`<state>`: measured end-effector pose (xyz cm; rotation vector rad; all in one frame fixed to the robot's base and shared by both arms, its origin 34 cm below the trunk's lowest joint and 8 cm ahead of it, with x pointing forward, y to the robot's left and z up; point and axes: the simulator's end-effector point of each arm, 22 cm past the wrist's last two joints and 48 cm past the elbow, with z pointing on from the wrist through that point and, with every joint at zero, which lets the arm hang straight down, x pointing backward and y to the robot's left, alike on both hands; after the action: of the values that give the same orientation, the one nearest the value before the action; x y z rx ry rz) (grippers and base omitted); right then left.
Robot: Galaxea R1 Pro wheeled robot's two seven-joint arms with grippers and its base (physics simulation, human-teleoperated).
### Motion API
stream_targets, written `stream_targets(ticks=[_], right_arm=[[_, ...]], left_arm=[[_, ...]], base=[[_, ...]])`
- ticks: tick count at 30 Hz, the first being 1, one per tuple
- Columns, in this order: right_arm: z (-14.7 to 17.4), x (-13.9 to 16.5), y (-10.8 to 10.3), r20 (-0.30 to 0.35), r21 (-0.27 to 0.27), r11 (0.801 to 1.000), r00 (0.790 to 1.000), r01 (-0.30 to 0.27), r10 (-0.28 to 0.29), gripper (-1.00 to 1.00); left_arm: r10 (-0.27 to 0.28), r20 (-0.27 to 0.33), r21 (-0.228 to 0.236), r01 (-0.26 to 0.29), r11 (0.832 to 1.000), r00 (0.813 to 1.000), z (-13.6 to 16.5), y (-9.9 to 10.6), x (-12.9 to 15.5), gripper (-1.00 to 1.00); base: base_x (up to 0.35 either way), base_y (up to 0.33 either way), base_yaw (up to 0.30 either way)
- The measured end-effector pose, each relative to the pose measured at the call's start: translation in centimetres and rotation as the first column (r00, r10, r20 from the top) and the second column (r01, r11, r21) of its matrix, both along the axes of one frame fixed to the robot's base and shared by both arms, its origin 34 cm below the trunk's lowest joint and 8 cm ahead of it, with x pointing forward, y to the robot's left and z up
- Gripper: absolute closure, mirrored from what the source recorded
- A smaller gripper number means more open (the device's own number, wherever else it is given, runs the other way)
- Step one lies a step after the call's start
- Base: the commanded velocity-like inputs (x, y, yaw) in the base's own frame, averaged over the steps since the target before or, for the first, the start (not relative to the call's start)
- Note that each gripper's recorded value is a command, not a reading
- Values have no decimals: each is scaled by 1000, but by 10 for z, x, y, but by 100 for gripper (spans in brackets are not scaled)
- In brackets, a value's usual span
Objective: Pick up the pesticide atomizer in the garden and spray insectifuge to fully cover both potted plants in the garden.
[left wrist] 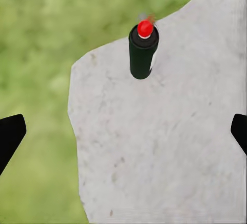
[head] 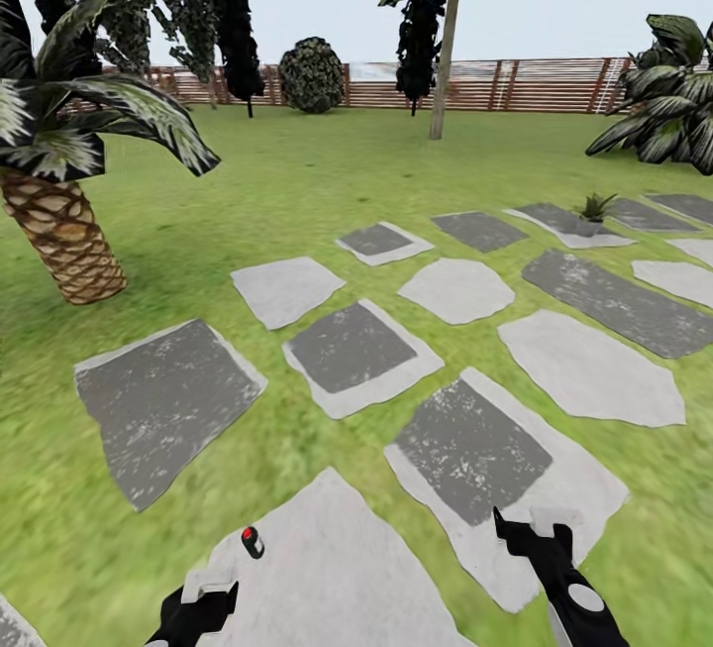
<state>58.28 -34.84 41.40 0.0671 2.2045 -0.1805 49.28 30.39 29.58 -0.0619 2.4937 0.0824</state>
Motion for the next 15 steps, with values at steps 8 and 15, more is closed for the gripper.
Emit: stream_targets(ticks=[8, 15], right_arm=[[0, 0, 0, 0, 0, 1000, 1000, 0, 0, -100], [0, 0, 0, 0, 0, 1000, 1000, 0, 0, -100]], left_arm=[[2, 0, 0, -2, 1000, 1000, 0, 0, 0, -100], [3, 0, 0, -3, 1000, 1000, 0, 1, 0, -100]], base=[[278, -227, 255], [301, -118, 221]])
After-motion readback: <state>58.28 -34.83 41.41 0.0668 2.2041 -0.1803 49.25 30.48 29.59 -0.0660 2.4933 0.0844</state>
